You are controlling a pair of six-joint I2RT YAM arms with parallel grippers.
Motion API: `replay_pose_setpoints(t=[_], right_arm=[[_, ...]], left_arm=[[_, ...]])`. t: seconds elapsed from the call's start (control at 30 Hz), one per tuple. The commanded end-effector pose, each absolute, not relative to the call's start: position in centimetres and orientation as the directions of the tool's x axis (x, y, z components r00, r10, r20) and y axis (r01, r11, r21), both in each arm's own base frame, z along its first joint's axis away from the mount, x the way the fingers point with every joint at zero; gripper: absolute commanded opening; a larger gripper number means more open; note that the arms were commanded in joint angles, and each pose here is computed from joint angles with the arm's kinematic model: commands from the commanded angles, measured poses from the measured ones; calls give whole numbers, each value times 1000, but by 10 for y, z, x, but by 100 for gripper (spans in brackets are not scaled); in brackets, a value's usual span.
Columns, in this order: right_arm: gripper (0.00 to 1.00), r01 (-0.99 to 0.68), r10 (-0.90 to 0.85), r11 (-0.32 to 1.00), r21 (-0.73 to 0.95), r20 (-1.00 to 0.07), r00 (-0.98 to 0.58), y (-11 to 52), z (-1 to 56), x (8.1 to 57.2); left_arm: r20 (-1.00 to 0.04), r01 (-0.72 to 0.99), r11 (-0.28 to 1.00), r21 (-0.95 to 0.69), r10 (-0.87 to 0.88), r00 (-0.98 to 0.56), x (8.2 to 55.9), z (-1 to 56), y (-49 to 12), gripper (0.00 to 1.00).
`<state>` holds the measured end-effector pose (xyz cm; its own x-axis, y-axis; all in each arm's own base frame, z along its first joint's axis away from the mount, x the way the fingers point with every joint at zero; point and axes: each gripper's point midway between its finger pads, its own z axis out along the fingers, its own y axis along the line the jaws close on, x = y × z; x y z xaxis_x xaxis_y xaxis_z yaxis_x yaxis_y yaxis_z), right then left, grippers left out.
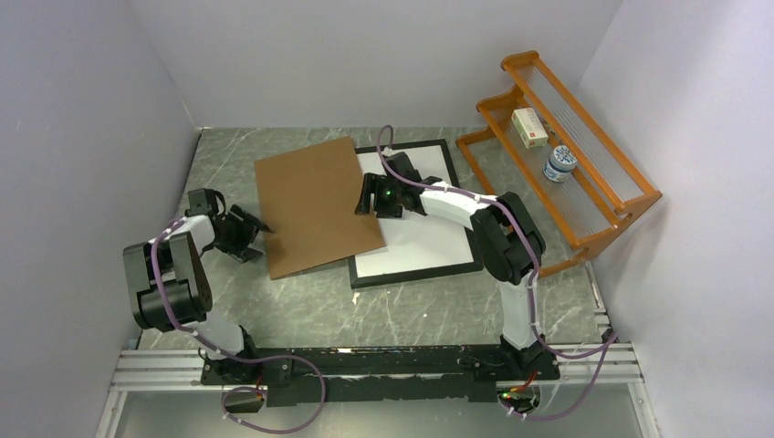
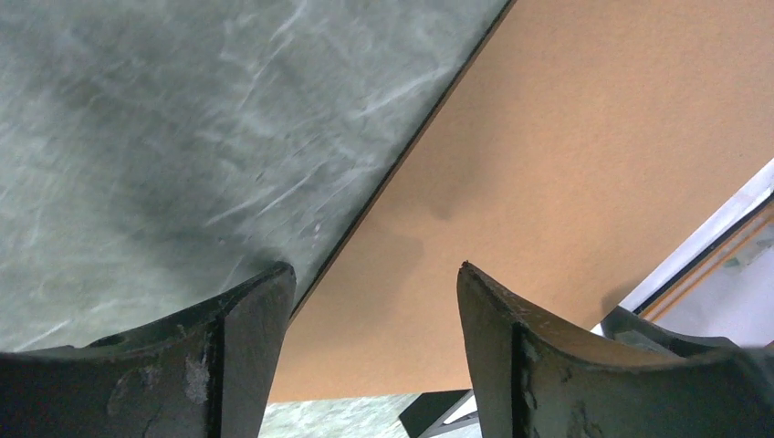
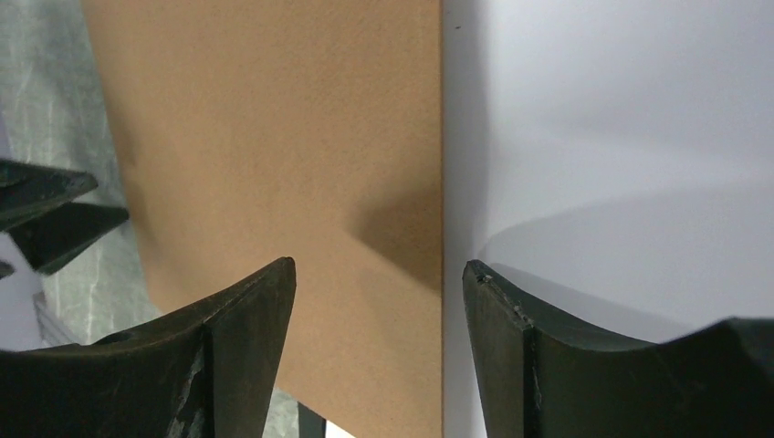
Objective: Put the photo into the frame
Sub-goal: Pick up the photo frame item at the center of the board.
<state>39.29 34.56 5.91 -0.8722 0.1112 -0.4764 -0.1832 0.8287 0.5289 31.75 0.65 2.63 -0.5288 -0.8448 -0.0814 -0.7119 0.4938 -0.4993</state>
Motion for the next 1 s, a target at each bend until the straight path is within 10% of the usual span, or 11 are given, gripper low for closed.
replay_pose_setpoints(t=[0.0,0.6,0.97], right_arm=[[70,-275,94,742,611,-501,-861,366,82,396],[62,-269,37,157,950,-278,-960,406,186,321],[46,-319,103,329,889,-369,-924,394,173,341]], left_arm=[[-104,-716,559,-419,-813,-573,310,-9,16,73],[14,-688,541,-484,-781,-624,325,-25,-1,67],[-28,-679,562,-472,-779,-626,330,-12,6,67]])
